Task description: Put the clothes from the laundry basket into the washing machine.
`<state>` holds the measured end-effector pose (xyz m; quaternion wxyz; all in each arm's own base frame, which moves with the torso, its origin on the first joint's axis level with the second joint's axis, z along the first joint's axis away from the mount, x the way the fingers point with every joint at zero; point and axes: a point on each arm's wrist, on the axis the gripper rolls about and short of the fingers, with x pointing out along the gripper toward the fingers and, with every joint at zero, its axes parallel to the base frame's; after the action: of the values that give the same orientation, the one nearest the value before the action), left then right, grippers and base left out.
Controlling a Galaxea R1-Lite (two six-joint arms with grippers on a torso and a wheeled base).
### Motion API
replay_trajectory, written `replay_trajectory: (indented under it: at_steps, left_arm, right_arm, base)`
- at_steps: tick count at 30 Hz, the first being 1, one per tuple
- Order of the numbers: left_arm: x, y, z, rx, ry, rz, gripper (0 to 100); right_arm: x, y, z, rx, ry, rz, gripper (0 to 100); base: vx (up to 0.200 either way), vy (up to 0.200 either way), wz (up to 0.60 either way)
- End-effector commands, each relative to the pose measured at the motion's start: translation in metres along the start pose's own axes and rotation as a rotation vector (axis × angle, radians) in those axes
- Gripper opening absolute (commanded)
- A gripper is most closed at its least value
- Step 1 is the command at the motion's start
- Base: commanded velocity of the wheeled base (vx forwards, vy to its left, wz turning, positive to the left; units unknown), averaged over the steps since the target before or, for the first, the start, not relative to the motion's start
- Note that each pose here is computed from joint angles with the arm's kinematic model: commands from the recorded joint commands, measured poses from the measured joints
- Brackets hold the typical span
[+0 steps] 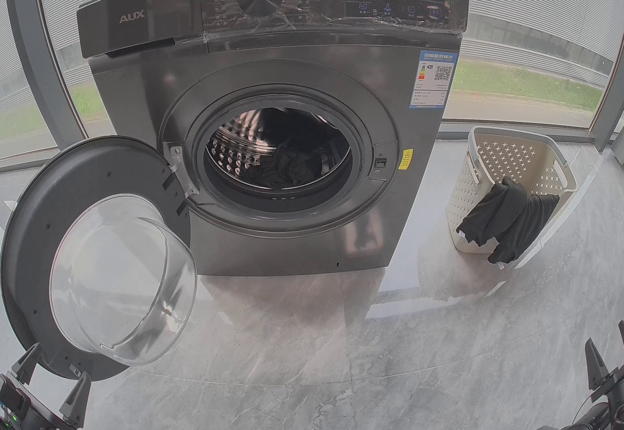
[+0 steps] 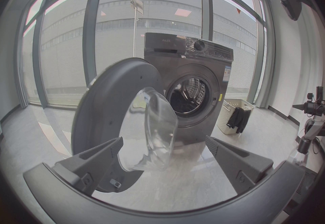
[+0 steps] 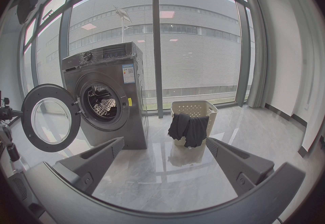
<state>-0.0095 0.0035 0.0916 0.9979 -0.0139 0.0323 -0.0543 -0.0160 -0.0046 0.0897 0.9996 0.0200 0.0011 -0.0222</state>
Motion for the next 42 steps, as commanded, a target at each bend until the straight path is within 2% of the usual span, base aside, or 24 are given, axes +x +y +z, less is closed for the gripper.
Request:
replay_trajectory:
  at_steps: [1,2,5,7,10,12,15,17,20,21,24,25,26,28,31,35,42]
  left_arm:
    - [-0.0056,-0.0014,-0.0074,0.021,-0.049,0.084,100]
    - [-0.0066,-0.0022,-0.0077,0.041,-0.061,0.123,100]
    - [-0.0099,-0.0038,-0.0086,0.061,-0.098,0.182,100]
    - [-0.0099,-0.0038,-0.0086,0.055,-0.098,0.177,100]
    - [-0.01,-0.0038,-0.0088,0.03,-0.101,0.174,100]
    - [-0.0108,-0.0039,-0.0089,0.029,-0.107,0.171,100]
    - [-0.0119,-0.0038,-0.0096,0.039,-0.117,0.164,100]
    - [-0.0128,-0.0033,-0.0096,0.037,-0.122,0.19,100]
    - [-0.013,-0.0023,-0.0108,0.041,-0.12,0.227,100]
    - [-0.013,-0.0022,-0.0108,0.033,-0.121,0.228,100]
    - [-0.013,-0.0023,-0.011,0.029,-0.119,0.22,100]
    - [-0.0127,-0.0031,-0.0117,-0.009,-0.118,0.182,100]
    - [-0.0124,-0.0036,-0.0128,-0.009,-0.107,0.157,100]
    - [-0.0123,-0.0039,-0.0142,0.006,-0.091,0.144,100]
    - [-0.0123,-0.0039,-0.0142,0.006,-0.091,0.144,100]
    - [-0.0119,-0.004,-0.0167,0.039,-0.067,0.135,100]
    - [-0.0119,-0.004,-0.0165,0.026,-0.07,0.138,100]
  right_arm:
    - [-0.0073,0.0026,-0.0078,-0.023,-0.065,-0.028,100]
    - [-0.0072,0.0024,-0.008,-0.023,-0.064,-0.034,100]
    - [-0.0072,0.0024,-0.008,-0.026,-0.064,-0.029,100]
    - [-0.0072,0.0026,-0.008,-0.031,-0.063,-0.022,100]
    - [-0.0072,0.0024,-0.0078,-0.055,-0.065,-0.03,100]
    - [-0.0073,0.0023,-0.0079,-0.058,-0.062,-0.033,100]
    - [-0.0087,0.0011,-0.0078,-0.06,-0.031,-0.087,100]
    - [-0.0086,0.0006,-0.0079,-0.048,-0.034,-0.109,100]
    - [-0.0085,-0.0001,-0.008,-0.051,-0.037,-0.141,100]
    - [-0.0085,-0.0004,-0.0082,-0.057,-0.035,-0.152,100]
    - [-0.0084,0.0005,-0.0082,-0.046,-0.035,-0.112,100]
    - [-0.0076,0.0035,-0.0111,-0.01,-0.019,0.031,100]
    - [-0.0069,0.0041,-0.0141,0.0,-0.004,0.058,100]
    - [-0.0069,0.0036,-0.0138,-0.011,-0.008,0.034,100]
    - [-0.0069,0.0035,-0.0139,-0.02,-0.007,0.032,100]
    - [-0.0069,0.0035,-0.0138,-0.023,-0.008,0.035,100]
    - [-0.0069,0.0035,-0.0138,-0.023,-0.008,0.035,100]
  base:
    - [0.0,0.0,0.0]
    - [0.0,0.0,0.0]
    - [0.0,-0.067,0.0]
    - [0.0,-0.2,0.0]
    - [0.0,-0.2,0.0]
    - [0.0,-0.2,0.0]
    - [0.0,-0.2,0.0]
    - [0.0,-0.2,0.0]
    - [0.0,-0.133,0.0]
    - [0.0,0.0,0.0]
    - [0.0,0.0,0.0]
    - [0.0,0.0,0.0]
    - [0.0,0.0,0.0]
    - [0.0,0.0,0.0]
    - [0.0,0.0,0.0]
    - [0.0,0.0,0.0]
    - [0.0,-0.057,0.0]
